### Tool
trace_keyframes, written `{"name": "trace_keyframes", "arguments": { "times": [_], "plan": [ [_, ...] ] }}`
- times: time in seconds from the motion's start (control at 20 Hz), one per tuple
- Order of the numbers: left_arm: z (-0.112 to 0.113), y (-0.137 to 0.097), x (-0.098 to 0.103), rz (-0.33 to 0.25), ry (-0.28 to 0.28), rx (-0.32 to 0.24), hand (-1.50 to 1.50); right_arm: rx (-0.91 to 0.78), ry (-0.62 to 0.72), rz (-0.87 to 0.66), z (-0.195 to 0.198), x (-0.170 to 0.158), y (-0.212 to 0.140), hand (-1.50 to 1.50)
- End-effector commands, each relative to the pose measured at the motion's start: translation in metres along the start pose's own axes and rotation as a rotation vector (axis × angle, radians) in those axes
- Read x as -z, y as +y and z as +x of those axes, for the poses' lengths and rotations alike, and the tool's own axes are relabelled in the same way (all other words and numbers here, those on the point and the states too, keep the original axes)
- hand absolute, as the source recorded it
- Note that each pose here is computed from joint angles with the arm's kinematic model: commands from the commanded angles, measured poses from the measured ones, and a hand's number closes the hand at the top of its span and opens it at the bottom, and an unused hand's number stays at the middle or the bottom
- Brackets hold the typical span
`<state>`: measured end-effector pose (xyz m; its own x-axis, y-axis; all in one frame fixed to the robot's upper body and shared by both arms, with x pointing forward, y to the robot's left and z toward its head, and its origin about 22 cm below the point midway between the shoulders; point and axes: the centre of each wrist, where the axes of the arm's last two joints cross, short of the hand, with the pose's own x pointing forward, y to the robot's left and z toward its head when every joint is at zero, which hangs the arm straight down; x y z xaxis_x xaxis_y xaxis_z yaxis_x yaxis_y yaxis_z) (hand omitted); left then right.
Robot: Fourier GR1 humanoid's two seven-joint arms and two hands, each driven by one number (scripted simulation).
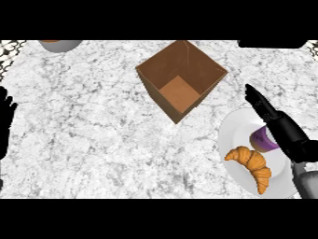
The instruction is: Pick the can from the plate and place it in the cardboard box
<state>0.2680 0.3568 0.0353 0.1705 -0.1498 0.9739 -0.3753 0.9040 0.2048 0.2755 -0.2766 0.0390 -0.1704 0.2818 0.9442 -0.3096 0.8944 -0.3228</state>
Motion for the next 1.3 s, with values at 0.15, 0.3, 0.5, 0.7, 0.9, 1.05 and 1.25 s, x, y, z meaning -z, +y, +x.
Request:
{"name": "trace_keyframes", "arguments": {
  "times": [0.15, 0.3, 0.5, 0.7, 0.9, 1.05, 1.25],
  "plan": [
    [0.002, 0.013, -0.001, -0.028, -0.101, 0.242, 0.00, 0.210, -0.097, 0.256, -0.009, -0.005, -0.053, -1.50],
    [-0.007, 0.009, -0.004, -0.064, -0.058, 0.268, 0.00, -0.324, -0.286, 0.384, 0.084, 0.026, -0.077, -1.50],
    [-0.011, -0.001, -0.005, -0.095, -0.102, 0.343, 0.00, -0.170, -0.182, 0.479, -0.013, -0.026, -0.094, -1.50],
    [-0.001, -0.004, -0.002, -0.124, -0.104, 0.351, 0.00, 0.115, -0.291, 0.415, -0.039, -0.035, -0.115, -1.50],
    [0.000, -0.011, 0.002, -0.112, -0.121, 0.351, 0.00, -0.002, -0.367, 0.436, -0.024, -0.024, -0.136, -1.50],
    [-0.014, -0.015, -0.001, -0.126, -0.100, 0.359, 0.00, -0.199, -0.354, 0.472, -0.025, -0.024, -0.141, -1.50],
    [0.006, -0.019, 0.004, -0.138, -0.128, 0.368, 0.00, -0.457, -0.284, 0.624, -0.001, -0.021, -0.162, -1.50]
  ]
}}
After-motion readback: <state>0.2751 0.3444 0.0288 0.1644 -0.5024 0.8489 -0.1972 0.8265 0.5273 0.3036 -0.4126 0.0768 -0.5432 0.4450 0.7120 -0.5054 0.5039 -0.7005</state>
